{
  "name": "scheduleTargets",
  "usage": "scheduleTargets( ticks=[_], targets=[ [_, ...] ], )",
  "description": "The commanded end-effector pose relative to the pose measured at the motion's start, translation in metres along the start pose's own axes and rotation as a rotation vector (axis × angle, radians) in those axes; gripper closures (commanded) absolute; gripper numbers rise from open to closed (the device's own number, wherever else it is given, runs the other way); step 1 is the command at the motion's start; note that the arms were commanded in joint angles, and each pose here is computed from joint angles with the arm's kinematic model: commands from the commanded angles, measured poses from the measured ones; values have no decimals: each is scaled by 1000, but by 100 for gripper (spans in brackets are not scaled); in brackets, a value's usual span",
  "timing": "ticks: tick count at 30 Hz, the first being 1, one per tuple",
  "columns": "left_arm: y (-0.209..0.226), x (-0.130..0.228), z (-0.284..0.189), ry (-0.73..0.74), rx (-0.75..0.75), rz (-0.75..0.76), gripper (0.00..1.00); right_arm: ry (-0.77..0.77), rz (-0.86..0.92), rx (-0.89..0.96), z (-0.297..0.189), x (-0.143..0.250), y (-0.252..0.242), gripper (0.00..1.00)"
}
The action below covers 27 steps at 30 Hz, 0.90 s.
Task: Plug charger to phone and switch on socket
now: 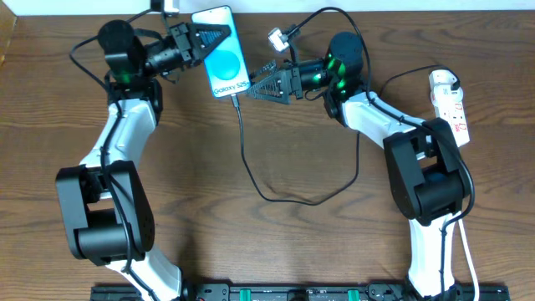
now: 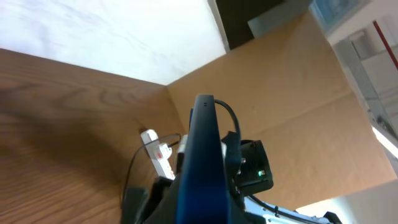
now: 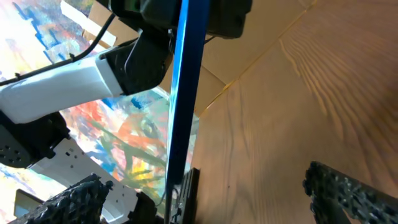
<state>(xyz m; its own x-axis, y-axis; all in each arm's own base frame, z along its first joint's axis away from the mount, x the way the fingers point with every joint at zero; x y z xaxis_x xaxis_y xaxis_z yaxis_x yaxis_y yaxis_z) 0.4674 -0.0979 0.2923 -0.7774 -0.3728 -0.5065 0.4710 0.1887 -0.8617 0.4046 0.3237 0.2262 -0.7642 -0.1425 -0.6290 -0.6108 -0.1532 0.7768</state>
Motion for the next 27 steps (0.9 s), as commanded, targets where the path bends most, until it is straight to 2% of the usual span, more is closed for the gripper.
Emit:
scheduleTargets(
  ticks=[1,5,10,15,20,22,27],
  targets=[
    [-10,-1,-3,14,13,30,93,-31,-26,25,-23,-12,-3,1],
    [-10,1,-3,23,17,41,93,-83,-19,68,-54,-22,-11,1],
    [-10,0,-3,22,17,41,93,-144,124,132,-90,-25,-30,1],
    [-10,0,-3,22,17,41,93,-206,256,190,-103,-25,-48,1],
    [-10,0,-3,22,17,41,93,-248,396,266,-107,-16,-71,1],
    [-10,1,-3,22,17,42,92,-272,505,352,-112,-2,-91,1],
    [-10,1,-3,22,17,45,93,-272,554,467,-119,18,-111,1]
  ],
)
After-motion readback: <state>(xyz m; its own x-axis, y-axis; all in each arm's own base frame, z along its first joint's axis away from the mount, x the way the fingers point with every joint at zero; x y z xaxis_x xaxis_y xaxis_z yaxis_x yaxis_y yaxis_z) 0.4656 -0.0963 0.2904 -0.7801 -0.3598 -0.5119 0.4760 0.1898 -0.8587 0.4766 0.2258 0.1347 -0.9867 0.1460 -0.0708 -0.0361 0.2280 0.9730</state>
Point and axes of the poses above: each gripper's point midway between its finger pads, its own z axis out along the fingers, its own y axis along the line the jaws close on, x = y × z, the point moved 2 cm from there along -z, back along the fingers, and after that the axes turned 2 degrees about z, right-handed, at the moved point
